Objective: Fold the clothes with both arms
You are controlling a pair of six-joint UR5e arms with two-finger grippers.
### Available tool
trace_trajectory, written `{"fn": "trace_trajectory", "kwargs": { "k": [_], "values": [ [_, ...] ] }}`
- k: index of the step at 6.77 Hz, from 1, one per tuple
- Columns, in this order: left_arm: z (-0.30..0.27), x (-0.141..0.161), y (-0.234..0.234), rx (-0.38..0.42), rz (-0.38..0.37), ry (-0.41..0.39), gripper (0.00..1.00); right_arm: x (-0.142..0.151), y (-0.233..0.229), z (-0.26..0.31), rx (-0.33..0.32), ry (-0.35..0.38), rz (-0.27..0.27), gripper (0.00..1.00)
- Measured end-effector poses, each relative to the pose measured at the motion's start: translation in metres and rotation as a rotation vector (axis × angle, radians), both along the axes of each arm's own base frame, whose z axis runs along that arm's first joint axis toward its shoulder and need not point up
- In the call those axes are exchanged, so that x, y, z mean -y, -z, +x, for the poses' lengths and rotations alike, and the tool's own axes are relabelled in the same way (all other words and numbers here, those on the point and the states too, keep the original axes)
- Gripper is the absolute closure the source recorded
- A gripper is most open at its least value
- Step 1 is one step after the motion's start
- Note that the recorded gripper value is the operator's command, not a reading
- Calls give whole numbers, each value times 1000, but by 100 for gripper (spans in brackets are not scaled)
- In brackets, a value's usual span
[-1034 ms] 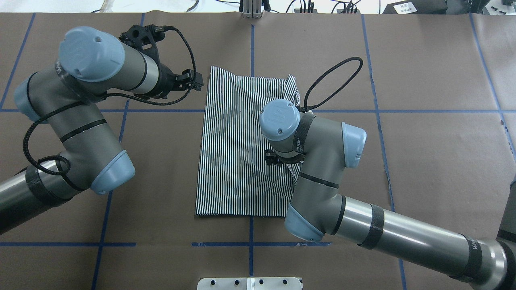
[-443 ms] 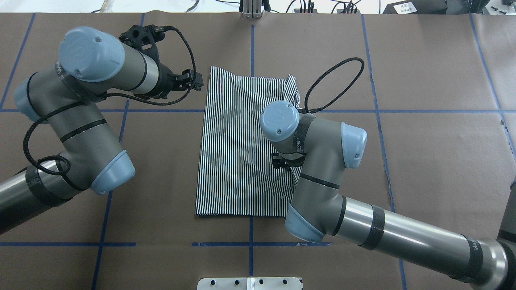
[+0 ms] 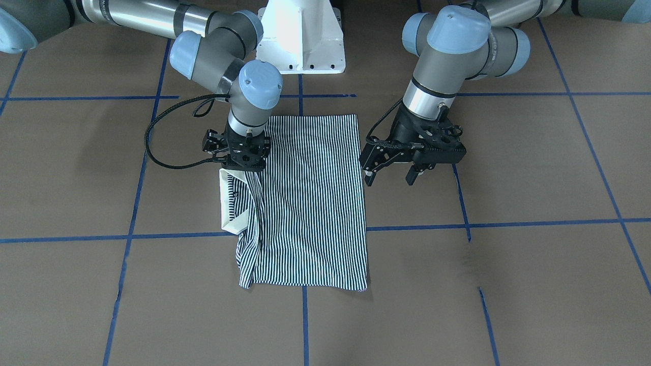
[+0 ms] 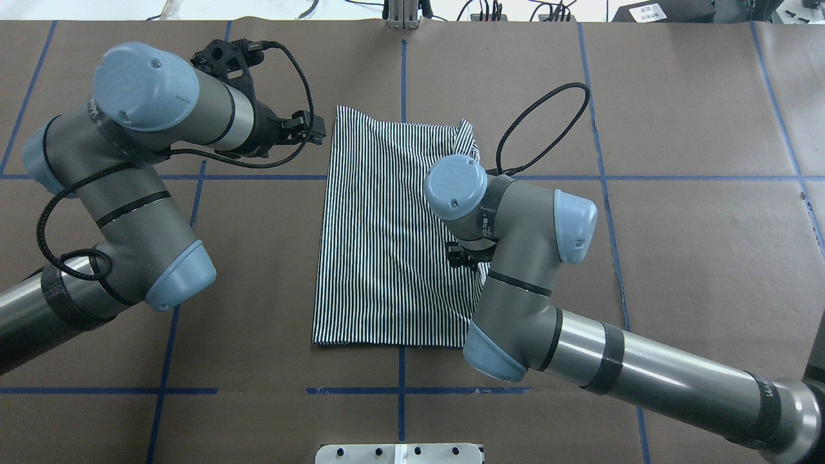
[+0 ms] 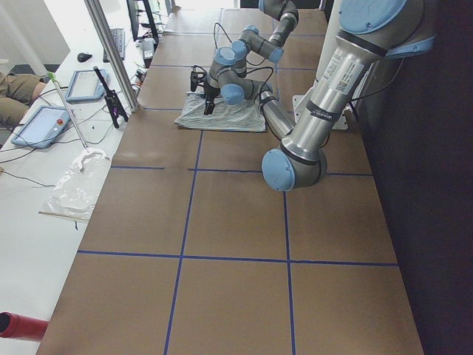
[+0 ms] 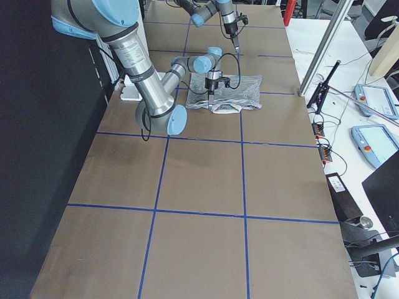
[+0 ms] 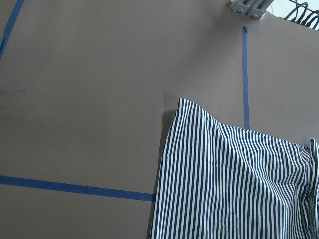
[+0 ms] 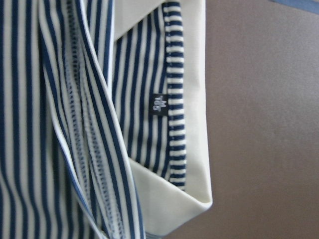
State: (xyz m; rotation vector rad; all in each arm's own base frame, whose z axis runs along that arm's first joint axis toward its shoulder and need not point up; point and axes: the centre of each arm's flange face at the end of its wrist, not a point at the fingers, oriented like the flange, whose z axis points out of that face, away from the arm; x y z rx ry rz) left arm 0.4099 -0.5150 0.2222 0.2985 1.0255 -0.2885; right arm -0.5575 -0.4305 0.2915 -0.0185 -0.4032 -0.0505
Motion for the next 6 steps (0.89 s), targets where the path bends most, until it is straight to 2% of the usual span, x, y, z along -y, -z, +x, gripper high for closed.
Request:
{"fn": "trace_trajectory", "kwargs": {
  "k": [3, 4, 6],
  "values": [
    [0, 0, -1, 0, 0, 0, 0, 0, -44, 58, -32, 20, 17, 0],
    [1, 1, -1, 0, -1, 0, 0, 7, -33, 68, -11, 12, 31, 0],
    [1, 0, -1, -1, -1, -2, 0, 39, 18, 65, 52, -14, 73, 0]
  ]
}}
